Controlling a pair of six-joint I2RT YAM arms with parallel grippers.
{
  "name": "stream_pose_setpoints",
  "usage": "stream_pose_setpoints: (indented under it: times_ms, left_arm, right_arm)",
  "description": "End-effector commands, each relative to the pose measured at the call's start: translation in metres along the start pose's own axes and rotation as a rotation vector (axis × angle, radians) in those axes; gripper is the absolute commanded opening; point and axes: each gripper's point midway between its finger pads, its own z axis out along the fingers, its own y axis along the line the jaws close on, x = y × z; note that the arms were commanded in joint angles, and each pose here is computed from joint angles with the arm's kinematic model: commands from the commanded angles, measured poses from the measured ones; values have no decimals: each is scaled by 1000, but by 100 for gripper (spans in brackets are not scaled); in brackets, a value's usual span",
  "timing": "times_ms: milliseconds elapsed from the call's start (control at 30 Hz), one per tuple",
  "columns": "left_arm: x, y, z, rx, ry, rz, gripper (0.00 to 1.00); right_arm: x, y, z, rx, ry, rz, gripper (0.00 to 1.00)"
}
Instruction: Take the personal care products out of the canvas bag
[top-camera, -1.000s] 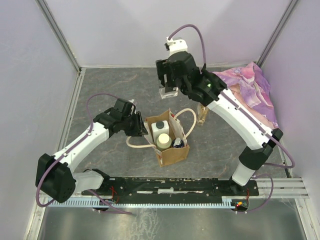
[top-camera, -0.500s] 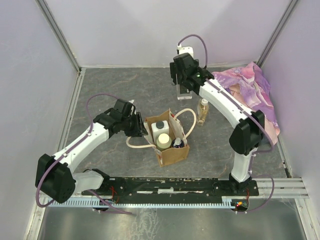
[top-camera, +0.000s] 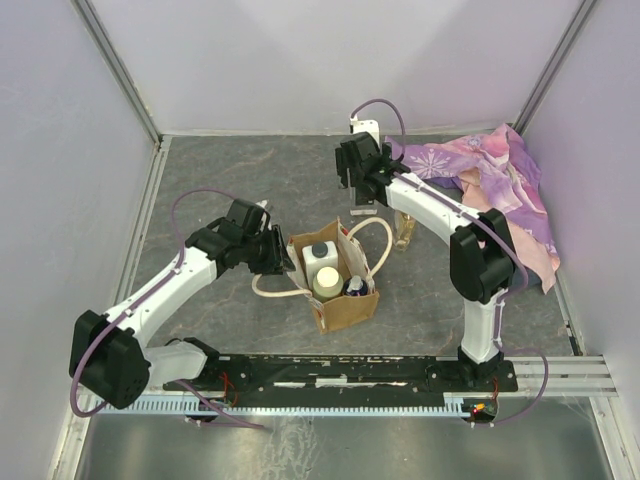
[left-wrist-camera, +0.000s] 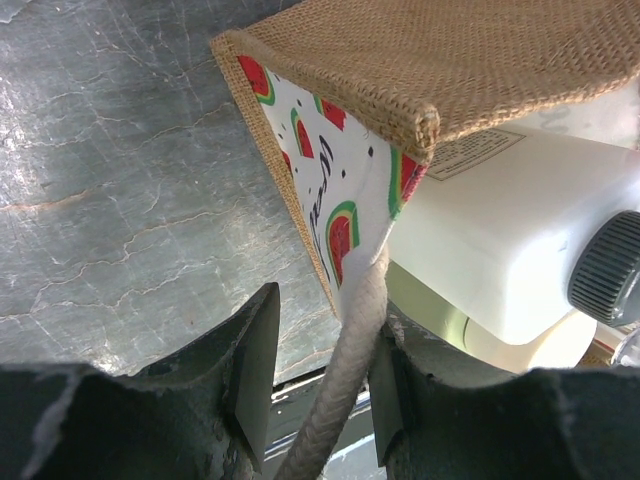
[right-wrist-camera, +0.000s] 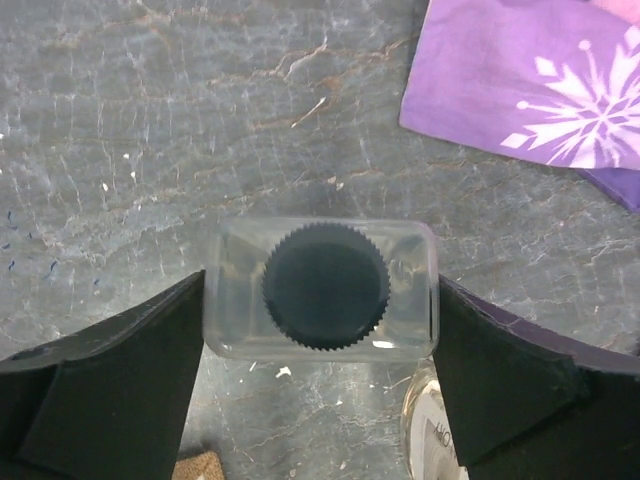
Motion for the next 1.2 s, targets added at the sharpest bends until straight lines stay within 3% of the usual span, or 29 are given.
stream_pose_setpoints:
  times_ms: [0, 167, 333, 433, 567, 933, 1167]
  left_arm:
    - [0, -3, -5, 22, -16, -17, 3]
    - [0, -4, -5, 29, -18, -21, 3]
    - [0, -6, -7, 36, -21, -23, 3]
    - [-1, -6, -7, 38, -24, -26, 3]
    - [-3, -9, -6, 47, -22, -28, 3]
    - [-12, -20, -6, 72, -26, -29, 3]
    - [-8, -16, -5, 64, -24, -31, 3]
  right_arm:
    - [-62, -14, -23, 47, -183, 121, 98]
    - [-77, -31, -49, 79, -217, 99, 100]
    - [-100, 1, -136, -127, -282, 17, 96]
    - [-77, 39, -190, -284, -239, -83, 96]
    - [-32, 65, -230, -427, -159, -101, 93]
    - [85, 110, -221, -492, 77, -187, 95]
    - [109, 124, -212, -464, 112, -203, 96]
